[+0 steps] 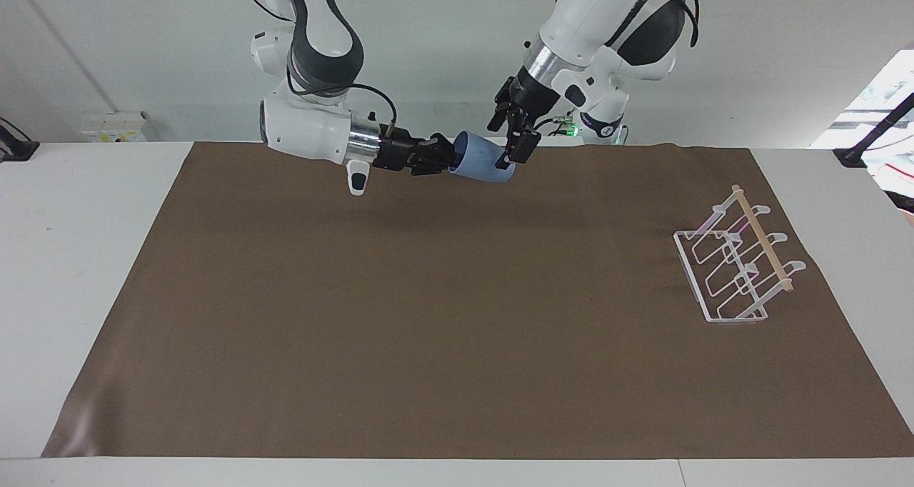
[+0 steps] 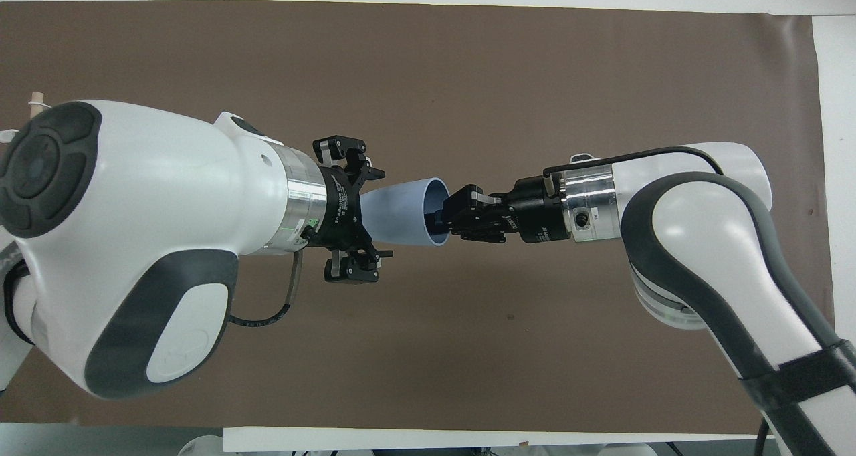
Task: Hang cup on cup holder
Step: 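Grasp the cup base with the left gripper facing the right gripper, then open the right gripper and draw it back from the cup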
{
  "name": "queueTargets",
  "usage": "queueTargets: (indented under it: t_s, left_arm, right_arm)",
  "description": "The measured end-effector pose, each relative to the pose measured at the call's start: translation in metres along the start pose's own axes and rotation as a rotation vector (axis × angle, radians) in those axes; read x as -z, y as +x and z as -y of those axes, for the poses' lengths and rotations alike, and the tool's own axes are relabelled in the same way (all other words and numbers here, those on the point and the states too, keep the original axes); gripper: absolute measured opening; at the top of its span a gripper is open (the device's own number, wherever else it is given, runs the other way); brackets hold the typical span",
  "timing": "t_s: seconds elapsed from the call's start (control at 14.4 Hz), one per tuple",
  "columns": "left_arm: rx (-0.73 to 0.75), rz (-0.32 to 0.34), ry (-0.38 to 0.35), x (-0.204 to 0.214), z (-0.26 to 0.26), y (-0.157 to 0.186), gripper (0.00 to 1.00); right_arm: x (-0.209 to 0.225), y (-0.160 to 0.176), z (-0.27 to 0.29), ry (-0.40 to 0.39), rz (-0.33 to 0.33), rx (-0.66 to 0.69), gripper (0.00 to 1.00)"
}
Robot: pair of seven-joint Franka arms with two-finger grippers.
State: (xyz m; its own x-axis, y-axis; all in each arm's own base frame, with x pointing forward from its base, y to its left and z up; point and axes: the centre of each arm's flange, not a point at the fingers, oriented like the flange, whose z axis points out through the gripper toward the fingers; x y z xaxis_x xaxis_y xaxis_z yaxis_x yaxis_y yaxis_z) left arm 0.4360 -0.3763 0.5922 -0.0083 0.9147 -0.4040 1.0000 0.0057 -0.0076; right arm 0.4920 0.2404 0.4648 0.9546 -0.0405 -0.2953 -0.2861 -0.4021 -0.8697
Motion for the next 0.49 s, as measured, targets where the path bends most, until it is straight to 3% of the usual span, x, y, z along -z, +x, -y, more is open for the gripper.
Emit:
queueTargets:
  t_s: [0.49]
  left_arm:
    - [-0.001,0.037,-0.04,-0.039,0.006,-0.012,0.96]
  right_arm:
    - [0.0,0.002,-0.002,-0.004,-0.019,-0.003,0.05]
